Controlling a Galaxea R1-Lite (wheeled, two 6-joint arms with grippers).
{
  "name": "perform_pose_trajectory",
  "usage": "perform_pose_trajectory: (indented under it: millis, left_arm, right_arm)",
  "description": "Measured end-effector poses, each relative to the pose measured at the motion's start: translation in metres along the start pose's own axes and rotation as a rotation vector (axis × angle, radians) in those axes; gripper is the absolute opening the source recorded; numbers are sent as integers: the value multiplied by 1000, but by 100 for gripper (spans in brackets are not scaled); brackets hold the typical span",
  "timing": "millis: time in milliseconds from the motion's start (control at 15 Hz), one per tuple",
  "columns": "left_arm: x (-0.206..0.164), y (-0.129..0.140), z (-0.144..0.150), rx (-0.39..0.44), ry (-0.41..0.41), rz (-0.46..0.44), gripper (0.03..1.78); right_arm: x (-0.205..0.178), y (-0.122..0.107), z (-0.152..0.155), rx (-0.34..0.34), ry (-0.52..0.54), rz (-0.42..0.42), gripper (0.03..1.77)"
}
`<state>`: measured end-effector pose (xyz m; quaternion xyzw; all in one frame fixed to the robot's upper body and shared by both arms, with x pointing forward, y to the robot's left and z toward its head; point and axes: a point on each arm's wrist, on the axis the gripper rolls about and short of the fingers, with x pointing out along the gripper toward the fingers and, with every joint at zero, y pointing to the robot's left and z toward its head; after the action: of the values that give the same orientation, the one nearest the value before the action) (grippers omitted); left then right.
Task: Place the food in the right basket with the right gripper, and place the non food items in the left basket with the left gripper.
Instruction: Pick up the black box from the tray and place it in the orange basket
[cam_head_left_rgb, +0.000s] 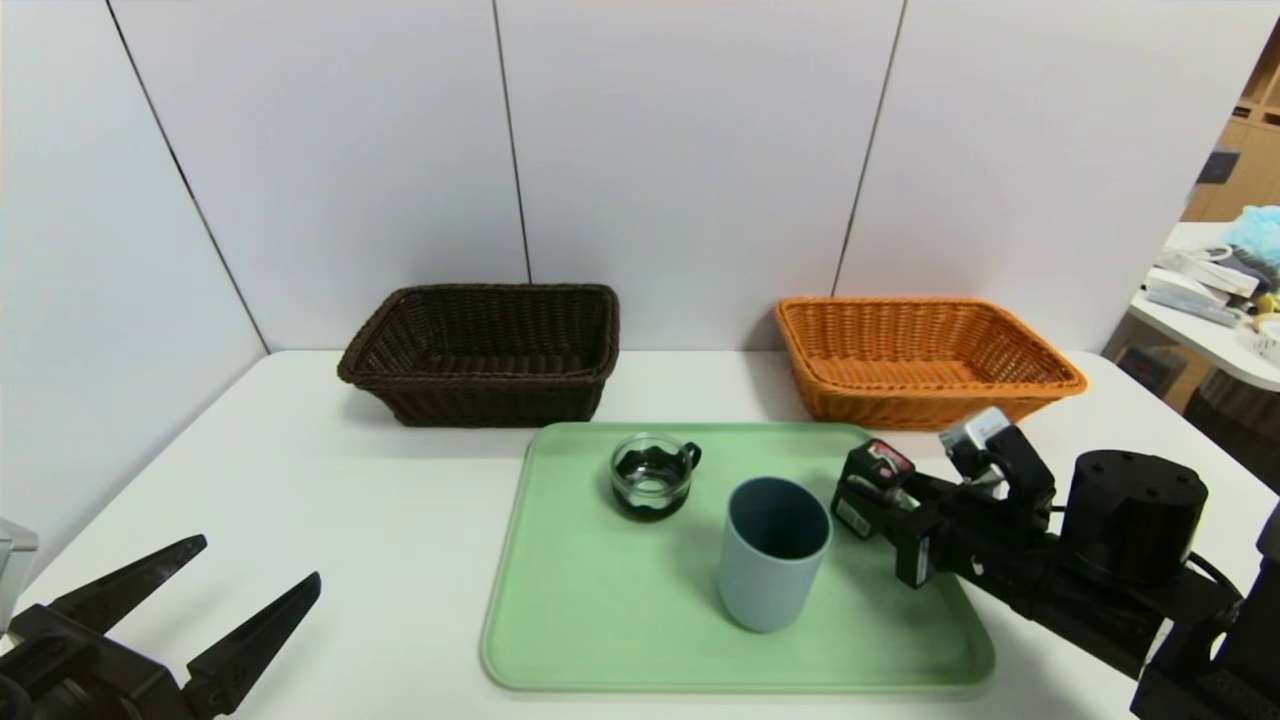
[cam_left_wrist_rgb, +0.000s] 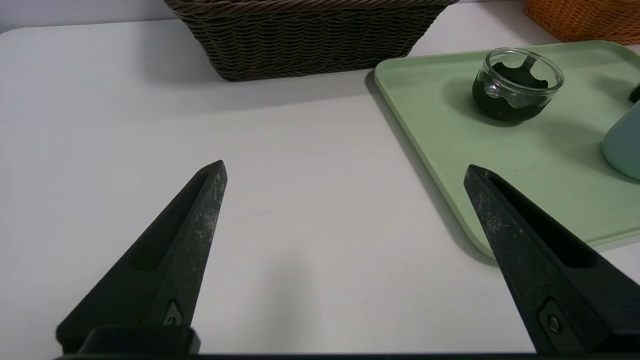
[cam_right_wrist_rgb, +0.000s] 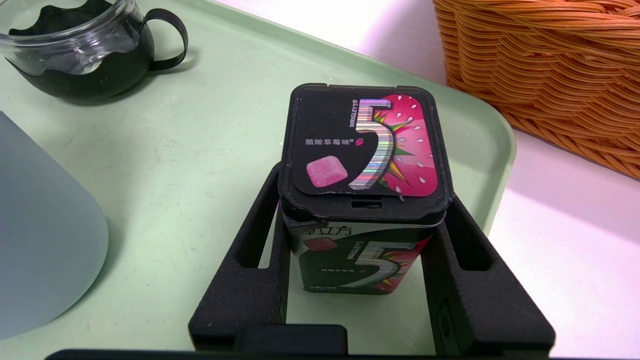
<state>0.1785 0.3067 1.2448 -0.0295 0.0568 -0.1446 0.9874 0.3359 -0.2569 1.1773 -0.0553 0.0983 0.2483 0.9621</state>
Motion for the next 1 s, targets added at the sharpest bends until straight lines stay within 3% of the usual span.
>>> perform_pose_trajectory:
  millis: [333,1000]
  left_arm:
    - [-2,0,0,3,-9,-2,169]
    - [-3,0,-2,6,-3,-2,169]
  right_arm:
    - [0,-1,3,-4,-10,-45,74]
    - [-14,1,37,-34,-154,-97,74]
